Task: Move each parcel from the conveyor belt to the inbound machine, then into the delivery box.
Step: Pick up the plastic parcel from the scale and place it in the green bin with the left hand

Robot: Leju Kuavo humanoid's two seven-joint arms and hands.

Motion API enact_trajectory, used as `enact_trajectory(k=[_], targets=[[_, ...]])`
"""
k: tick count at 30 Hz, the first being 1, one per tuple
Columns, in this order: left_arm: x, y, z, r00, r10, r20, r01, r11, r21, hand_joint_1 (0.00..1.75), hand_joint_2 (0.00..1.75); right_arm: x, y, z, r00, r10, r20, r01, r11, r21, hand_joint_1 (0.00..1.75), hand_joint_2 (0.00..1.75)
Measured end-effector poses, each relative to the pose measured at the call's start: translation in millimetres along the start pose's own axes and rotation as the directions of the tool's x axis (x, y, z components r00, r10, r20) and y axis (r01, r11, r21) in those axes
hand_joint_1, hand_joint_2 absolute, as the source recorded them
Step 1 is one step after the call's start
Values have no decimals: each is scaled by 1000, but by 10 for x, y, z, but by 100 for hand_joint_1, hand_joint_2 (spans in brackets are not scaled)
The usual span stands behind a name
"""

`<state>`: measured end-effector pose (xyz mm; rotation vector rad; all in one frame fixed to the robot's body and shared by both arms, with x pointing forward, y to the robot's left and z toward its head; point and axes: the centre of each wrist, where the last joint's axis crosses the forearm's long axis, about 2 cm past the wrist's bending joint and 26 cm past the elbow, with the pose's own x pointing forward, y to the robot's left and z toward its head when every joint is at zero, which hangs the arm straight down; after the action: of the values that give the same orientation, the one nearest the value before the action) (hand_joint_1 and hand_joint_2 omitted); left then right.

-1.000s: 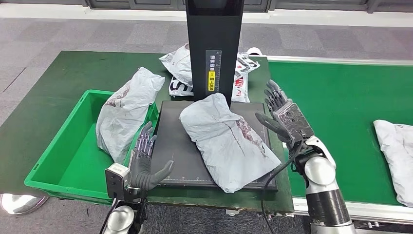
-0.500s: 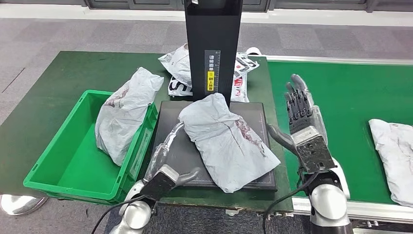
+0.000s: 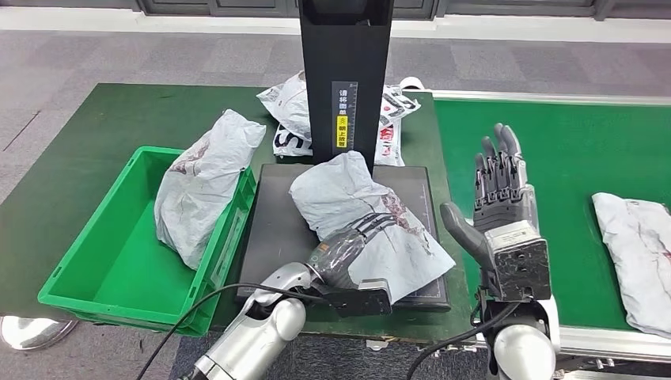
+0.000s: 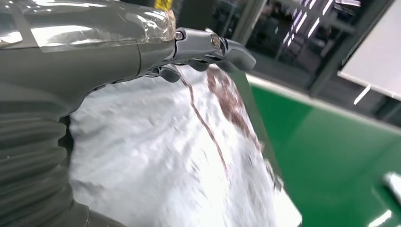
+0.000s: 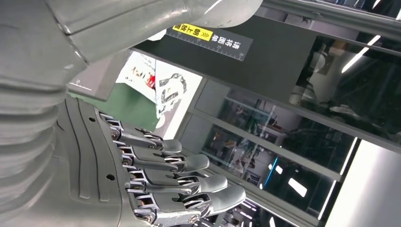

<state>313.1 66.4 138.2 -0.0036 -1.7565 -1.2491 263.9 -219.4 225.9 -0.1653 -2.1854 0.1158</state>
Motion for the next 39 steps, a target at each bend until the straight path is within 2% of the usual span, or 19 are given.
enact_trajectory(k=[7,11,12,16,26,35,39], targets=[[-11,-60,-244,998,-67,-14,63,980,-189,0,175,9,61,77,999,-30,-30,29,999,-28,0,175],[-36,-77,-305,996,-90,-28,80,967,-241,0,175,3,75,115,998,-38,-43,36,999,-39,0,175],[-44,-79,-313,995,-94,-32,83,964,-253,4,175,2,77,120,998,-40,-45,38,998,-42,0,175],[-81,-93,-343,992,-114,-57,89,941,-327,171,175,-4,78,144,997,-54,-47,51,997,-63,0,175],[-230,-33,-355,981,-147,-122,87,912,-401,175,175,-37,70,285,996,-81,-48,77,993,-85,0,175],[-342,7,-300,961,-212,-177,138,925,-355,175,175,-51,64,320,995,-91,-51,88,994,-66,0,175],[-397,46,-271,944,-249,-215,179,938,-298,175,175,-62,58,351,994,-88,-58,84,994,-62,0,175]])
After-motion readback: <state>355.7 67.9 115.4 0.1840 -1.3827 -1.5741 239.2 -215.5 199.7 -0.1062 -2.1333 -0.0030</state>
